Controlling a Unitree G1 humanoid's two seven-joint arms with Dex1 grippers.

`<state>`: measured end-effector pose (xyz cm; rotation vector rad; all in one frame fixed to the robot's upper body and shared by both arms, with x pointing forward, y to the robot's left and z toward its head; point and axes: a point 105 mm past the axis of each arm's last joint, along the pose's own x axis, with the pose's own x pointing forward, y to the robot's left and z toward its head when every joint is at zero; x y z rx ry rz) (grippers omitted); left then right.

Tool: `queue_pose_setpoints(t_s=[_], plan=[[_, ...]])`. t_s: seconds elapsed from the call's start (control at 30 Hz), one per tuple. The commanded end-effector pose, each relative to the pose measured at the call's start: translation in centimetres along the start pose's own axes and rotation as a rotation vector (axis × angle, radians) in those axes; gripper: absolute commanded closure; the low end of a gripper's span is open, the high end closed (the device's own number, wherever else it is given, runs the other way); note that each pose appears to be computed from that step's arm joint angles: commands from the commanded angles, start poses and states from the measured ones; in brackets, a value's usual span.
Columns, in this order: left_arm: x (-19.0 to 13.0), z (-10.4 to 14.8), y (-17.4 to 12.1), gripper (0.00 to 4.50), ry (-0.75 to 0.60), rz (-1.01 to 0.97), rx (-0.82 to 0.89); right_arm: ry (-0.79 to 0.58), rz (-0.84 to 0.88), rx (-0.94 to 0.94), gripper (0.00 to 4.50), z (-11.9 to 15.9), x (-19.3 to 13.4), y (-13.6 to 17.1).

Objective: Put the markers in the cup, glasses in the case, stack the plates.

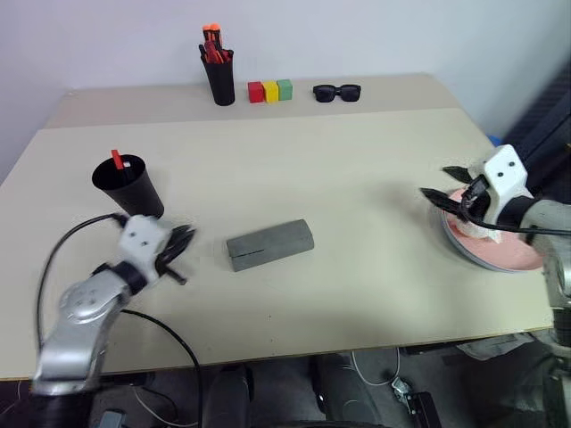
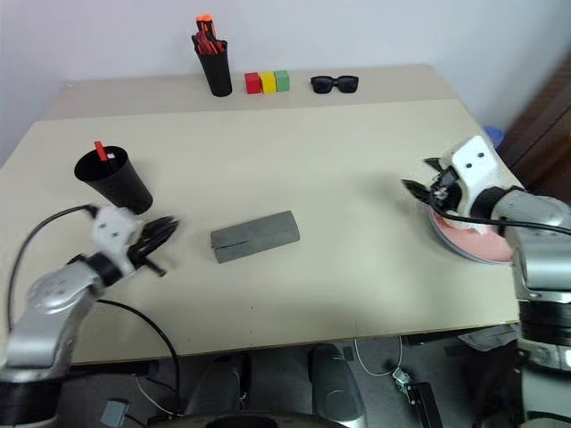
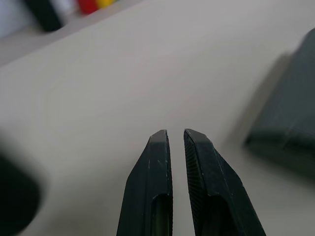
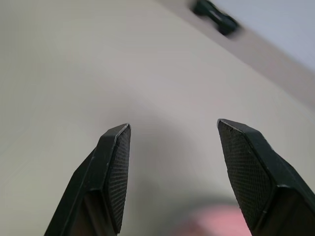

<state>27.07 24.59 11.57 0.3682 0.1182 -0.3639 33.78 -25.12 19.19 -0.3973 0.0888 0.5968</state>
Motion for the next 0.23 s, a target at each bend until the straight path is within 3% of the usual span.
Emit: queue_pose_setpoints(t_s=[0.03, 0.23], plan=[[-1.8, 1.0, 1.0, 4.03, -0.023, 0.069, 0.046, -0.036, 0.114, 0.027, 1.69, 0.7, 0.2, 1.0], [-2.8, 1.3, 1.8, 4.03, -0.029, 0.139, 0.025, 0.002, 0.202, 0.014, 1.69, -0.7, 2.3, 2.4]])
